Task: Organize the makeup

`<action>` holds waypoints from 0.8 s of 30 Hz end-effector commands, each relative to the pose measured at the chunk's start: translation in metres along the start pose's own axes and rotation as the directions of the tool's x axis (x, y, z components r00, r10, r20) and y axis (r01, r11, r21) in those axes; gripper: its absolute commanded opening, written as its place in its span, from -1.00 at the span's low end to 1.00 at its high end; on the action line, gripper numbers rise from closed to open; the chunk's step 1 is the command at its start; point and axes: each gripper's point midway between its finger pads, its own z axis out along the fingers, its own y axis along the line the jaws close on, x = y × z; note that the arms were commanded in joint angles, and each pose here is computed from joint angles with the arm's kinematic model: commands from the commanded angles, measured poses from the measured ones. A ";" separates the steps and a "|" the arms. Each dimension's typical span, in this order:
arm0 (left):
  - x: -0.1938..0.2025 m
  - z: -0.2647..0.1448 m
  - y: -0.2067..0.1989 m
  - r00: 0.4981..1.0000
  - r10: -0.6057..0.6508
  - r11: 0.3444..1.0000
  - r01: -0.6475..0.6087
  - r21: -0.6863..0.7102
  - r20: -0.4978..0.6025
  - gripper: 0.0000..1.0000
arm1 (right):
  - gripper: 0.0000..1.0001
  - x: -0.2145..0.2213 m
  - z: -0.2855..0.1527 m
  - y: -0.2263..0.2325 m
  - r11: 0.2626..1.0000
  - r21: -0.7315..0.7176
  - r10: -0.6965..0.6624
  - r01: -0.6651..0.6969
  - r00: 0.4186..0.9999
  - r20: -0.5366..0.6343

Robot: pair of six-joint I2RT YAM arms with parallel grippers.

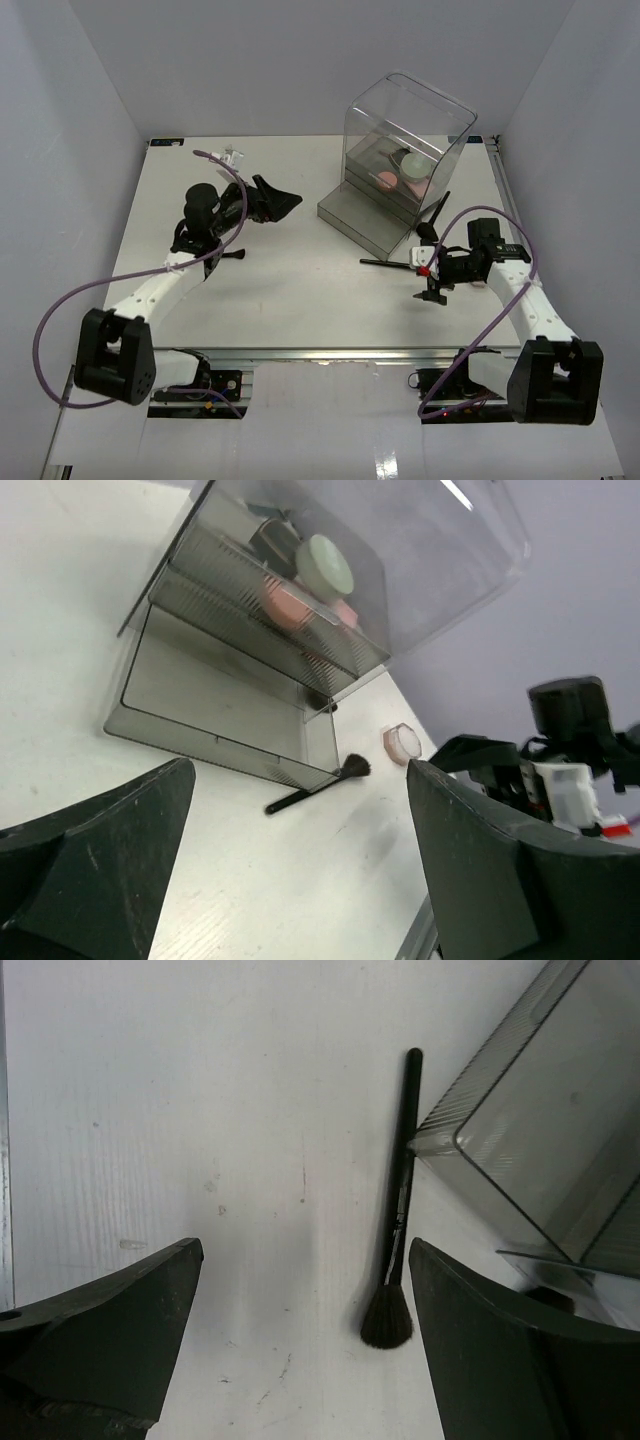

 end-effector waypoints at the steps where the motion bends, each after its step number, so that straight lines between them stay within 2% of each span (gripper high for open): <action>1: -0.017 -0.036 -0.008 0.970 0.238 0.968 -0.231 -0.095 0.060 0.96 | 0.79 0.019 0.006 -0.026 0.998 0.003 -0.054 0.055 0.990 -0.127; 6: -0.018 -0.060 -0.005 0.942 0.323 0.936 -0.305 -0.174 0.087 0.96 | 0.72 0.035 0.024 -0.043 1.000 0.006 -0.023 0.025 0.978 -0.207; 11: -0.031 -0.072 -0.018 0.921 0.366 0.923 -0.341 -0.180 0.132 0.96 | 0.50 0.047 0.040 -0.060 0.999 0.004 0.050 -0.051 0.969 -0.243; 19: -0.034 -0.076 -0.027 0.915 0.373 0.923 -0.350 -0.158 0.153 0.96 | 0.24 0.061 0.062 -0.069 0.994 -0.027 0.090 -0.101 0.954 -0.286; 24: -0.034 -0.077 -0.026 0.914 0.375 0.922 -0.350 -0.167 0.155 0.96 | 0.19 0.069 0.073 -0.063 0.991 -0.062 0.096 -0.121 0.946 -0.309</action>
